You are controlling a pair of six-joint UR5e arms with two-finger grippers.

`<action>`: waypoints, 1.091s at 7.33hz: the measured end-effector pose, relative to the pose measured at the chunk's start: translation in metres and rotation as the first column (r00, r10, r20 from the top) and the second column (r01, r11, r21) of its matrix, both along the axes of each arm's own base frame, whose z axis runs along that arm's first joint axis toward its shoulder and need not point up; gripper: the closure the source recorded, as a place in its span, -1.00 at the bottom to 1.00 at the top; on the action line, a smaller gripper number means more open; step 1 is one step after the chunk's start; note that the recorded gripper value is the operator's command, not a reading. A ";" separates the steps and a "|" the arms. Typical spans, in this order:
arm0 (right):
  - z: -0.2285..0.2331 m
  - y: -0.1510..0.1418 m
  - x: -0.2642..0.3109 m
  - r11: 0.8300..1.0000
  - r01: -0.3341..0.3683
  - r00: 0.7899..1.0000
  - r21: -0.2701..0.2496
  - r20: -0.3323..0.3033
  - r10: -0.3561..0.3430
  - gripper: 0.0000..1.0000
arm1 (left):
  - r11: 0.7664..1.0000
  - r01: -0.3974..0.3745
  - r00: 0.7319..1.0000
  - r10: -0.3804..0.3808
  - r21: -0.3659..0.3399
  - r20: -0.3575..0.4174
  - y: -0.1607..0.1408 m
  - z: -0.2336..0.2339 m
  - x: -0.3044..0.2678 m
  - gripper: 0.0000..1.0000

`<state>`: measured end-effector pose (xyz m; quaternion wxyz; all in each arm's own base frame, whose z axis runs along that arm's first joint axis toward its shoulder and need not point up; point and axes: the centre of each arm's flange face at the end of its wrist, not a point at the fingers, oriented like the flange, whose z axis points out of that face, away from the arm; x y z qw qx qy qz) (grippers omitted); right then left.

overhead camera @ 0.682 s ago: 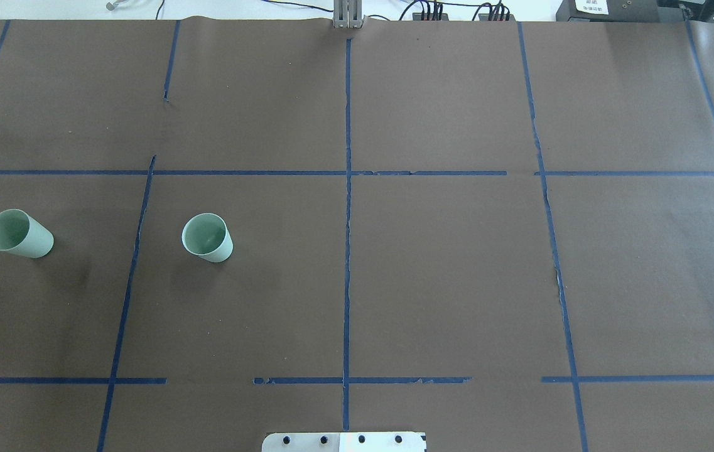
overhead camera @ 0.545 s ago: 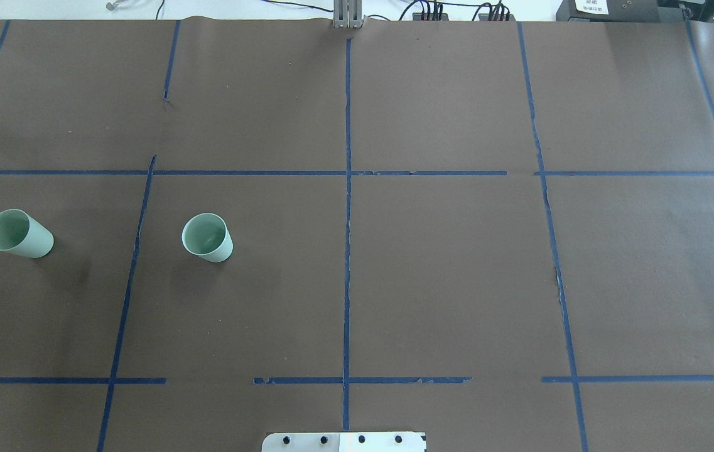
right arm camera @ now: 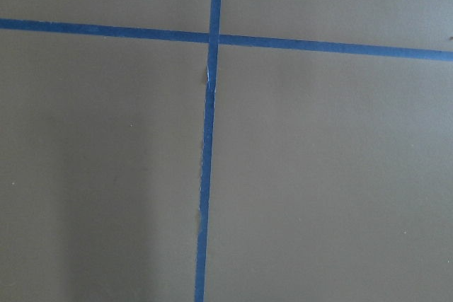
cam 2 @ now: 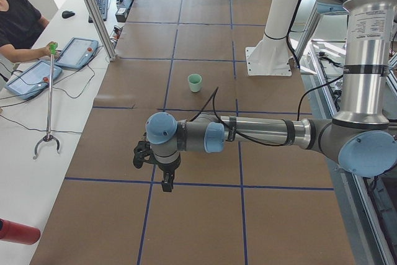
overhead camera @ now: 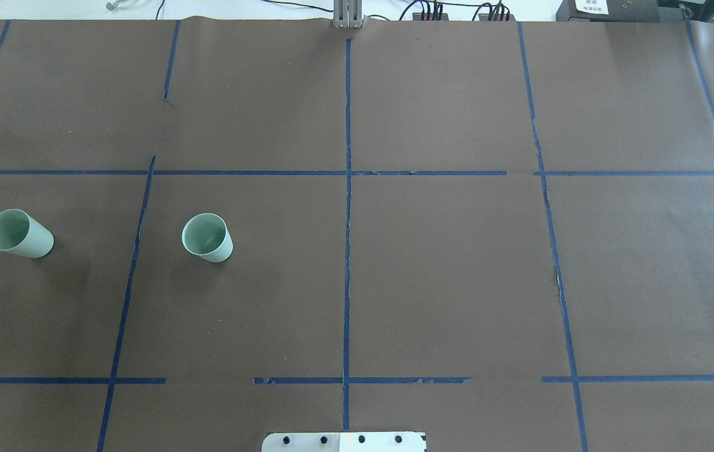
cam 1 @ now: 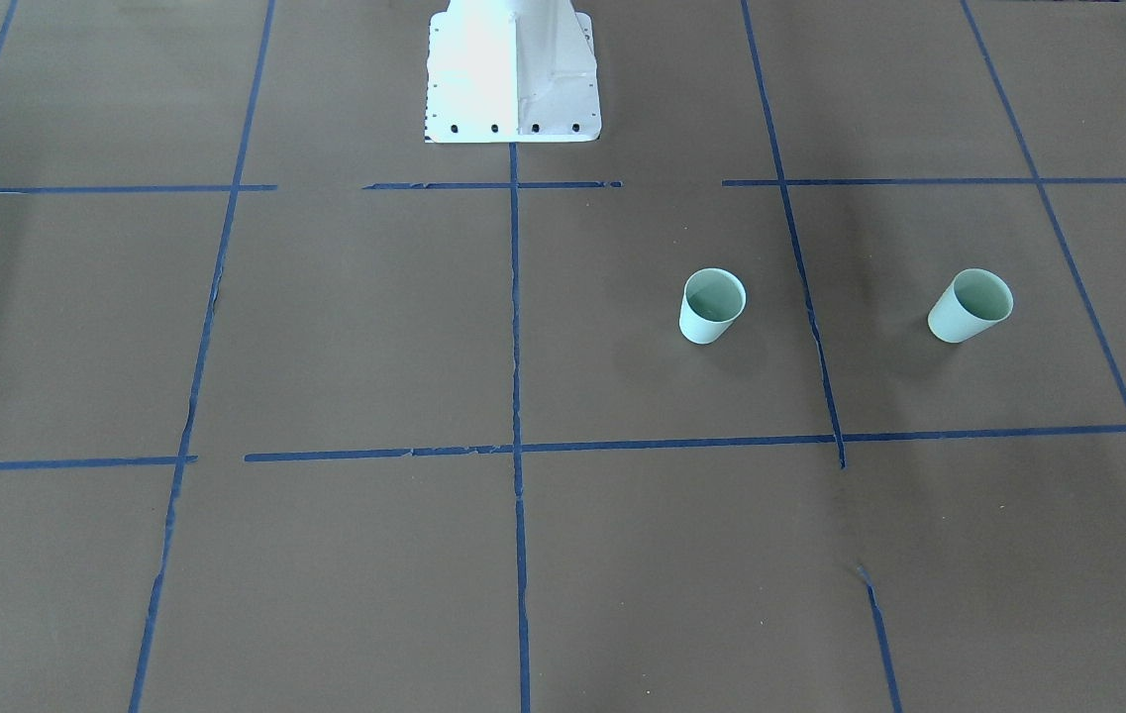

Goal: Stack cups

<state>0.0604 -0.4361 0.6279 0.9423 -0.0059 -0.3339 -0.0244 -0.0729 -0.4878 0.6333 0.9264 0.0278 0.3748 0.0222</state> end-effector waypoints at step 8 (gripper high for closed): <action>0.000 0.000 0.000 1.000 0.000 1.000 0.000 0.000 0.000 -1.00 | 0.982 0.148 0.988 -0.152 -0.118 -0.024 0.007 -0.087 0.124 -1.00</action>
